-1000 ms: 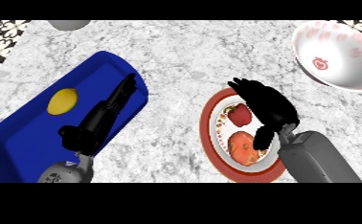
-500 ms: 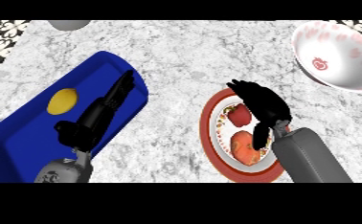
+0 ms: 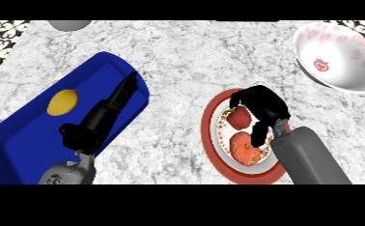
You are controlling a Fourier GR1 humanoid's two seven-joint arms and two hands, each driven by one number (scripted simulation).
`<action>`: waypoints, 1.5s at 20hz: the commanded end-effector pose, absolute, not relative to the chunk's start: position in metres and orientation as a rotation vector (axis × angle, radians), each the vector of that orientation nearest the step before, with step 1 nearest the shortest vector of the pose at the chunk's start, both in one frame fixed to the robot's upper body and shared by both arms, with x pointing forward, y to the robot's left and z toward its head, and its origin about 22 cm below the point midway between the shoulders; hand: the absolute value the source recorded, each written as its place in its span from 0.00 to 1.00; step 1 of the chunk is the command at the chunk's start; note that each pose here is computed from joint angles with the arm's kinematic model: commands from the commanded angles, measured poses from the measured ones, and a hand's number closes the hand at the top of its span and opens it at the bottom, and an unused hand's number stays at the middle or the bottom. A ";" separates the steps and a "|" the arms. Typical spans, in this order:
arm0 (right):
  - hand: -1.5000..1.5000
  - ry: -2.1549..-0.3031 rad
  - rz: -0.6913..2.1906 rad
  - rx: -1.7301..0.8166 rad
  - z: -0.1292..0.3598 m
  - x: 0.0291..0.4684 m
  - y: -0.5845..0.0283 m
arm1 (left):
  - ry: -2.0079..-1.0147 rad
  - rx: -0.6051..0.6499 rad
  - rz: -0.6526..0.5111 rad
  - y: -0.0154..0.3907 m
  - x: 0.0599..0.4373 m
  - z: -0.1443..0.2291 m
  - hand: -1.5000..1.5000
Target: Pick the bell pepper from the plate and place it in the bowl
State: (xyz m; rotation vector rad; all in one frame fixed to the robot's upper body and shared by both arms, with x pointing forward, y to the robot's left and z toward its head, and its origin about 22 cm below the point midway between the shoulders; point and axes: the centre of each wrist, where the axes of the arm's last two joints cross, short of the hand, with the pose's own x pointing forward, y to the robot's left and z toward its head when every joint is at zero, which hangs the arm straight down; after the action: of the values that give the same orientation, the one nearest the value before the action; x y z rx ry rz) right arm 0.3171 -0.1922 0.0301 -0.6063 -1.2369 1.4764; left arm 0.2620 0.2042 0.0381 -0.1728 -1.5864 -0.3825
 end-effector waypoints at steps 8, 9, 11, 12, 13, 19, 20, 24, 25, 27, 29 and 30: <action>1.00 -1.349 1.424 -0.668 0.026 0.325 -0.189 | -1.606 -0.163 -0.363 0.201 0.274 0.032 0.50; 1.00 -1.242 1.316 -0.710 0.018 0.346 -0.208 | -1.592 -0.169 -0.382 0.202 0.264 0.035 0.50; 1.00 -1.070 1.149 -0.783 0.043 0.373 -0.194 | -1.609 -0.174 -0.406 0.198 0.270 0.039 0.50; 1.00 -0.985 1.066 -0.831 0.042 0.378 -0.195 | -1.599 -0.184 -0.402 0.191 0.265 0.033 0.50; 1.00 -0.905 0.979 -0.869 0.043 0.381 -0.199 | -1.585 -0.187 -0.398 0.196 0.266 0.032 0.50; 1.00 -0.697 0.738 -1.220 0.088 0.421 -0.206 | -1.606 -0.209 -0.434 0.193 0.266 0.043 0.50; 1.00 -0.716 0.710 -1.283 0.088 0.424 -0.205 | -1.615 -0.202 -0.430 0.184 0.271 0.036 0.50; 1.00 -0.904 0.526 -1.432 0.123 0.435 -0.197 | -1.610 -0.206 -0.406 0.191 0.273 0.039 0.50; 1.00 -0.940 0.480 -1.447 0.136 0.439 -0.207 | -1.603 -0.175 -0.413 0.194 0.274 0.040 0.50; 1.00 -1.024 0.388 -1.470 0.160 0.440 -0.184 | -1.591 -0.184 -0.411 0.193 0.260 0.033 0.50; 1.00 -1.087 0.277 -1.485 0.174 0.447 -0.207 | -1.617 -0.183 -0.416 0.190 0.269 0.037 0.50; 1.00 -1.112 0.221 -1.471 0.180 0.448 -0.197 | -1.597 -0.181 -0.405 0.187 0.271 0.043 0.50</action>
State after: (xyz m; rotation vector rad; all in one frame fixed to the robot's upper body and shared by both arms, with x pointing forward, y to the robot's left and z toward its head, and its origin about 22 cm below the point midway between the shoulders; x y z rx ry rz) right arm 0.4419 -0.2021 0.1524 -1.4427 -1.0007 0.4041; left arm 0.2684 0.1889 0.0385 -0.1891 -1.6051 -0.4110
